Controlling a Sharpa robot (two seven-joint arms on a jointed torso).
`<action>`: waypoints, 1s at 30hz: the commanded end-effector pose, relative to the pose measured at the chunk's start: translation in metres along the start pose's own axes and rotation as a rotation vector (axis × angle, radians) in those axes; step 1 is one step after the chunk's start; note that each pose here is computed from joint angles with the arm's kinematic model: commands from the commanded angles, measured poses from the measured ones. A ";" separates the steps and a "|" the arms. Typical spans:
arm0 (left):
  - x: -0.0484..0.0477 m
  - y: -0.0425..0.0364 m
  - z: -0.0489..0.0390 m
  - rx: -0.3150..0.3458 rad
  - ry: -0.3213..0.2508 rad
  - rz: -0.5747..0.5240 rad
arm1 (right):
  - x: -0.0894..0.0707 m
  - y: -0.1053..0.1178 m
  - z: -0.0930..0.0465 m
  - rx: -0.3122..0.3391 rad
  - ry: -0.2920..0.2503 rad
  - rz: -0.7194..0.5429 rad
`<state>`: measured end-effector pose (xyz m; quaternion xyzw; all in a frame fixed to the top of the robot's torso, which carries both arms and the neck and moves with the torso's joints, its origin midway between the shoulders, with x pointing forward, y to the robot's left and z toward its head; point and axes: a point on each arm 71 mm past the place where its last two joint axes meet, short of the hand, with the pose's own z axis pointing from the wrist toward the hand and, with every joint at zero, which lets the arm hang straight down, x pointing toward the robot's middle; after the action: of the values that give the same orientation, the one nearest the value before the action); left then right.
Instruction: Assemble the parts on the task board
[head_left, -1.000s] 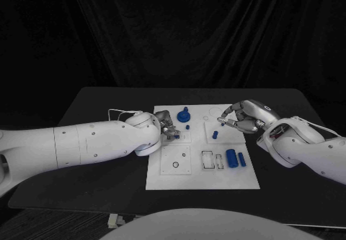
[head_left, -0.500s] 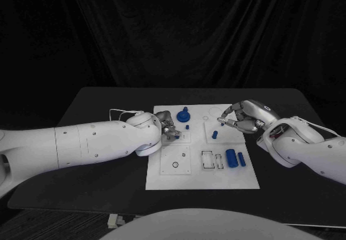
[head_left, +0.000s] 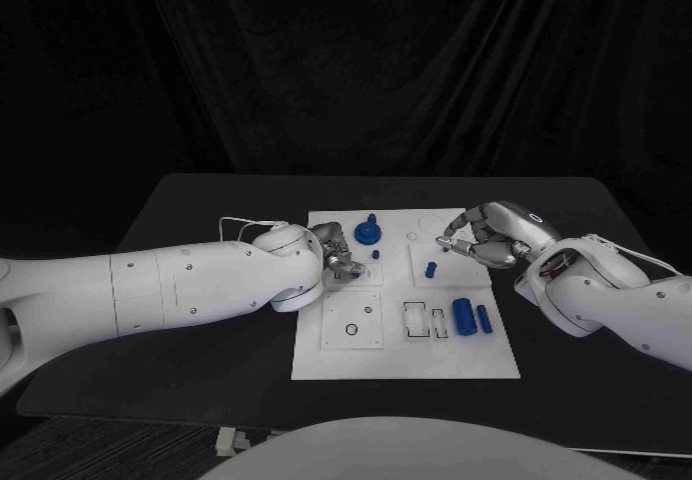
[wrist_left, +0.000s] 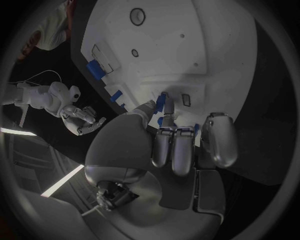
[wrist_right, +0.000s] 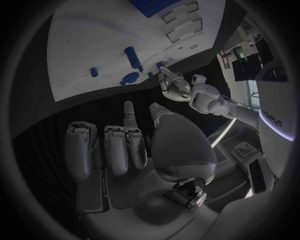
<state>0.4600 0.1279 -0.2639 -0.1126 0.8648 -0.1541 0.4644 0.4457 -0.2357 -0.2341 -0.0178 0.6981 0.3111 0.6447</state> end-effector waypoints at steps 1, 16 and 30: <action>0.0031 -0.0013 -0.0006 0.012 0.009 0.037 | 0.001 -0.001 -0.001 0.009 -0.002 -0.004; 0.0023 -0.0025 -0.0010 0.030 -0.006 0.046 | 0.003 -0.002 -0.002 0.013 0.000 -0.003; 0.0023 -0.0032 -0.0016 0.028 -0.017 0.037 | 0.006 -0.004 -0.003 0.020 0.011 -0.002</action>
<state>0.4583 0.1262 -0.2640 -0.0923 0.8625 -0.1522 0.4738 0.4437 -0.2372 -0.2396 -0.0156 0.7023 0.3089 0.6411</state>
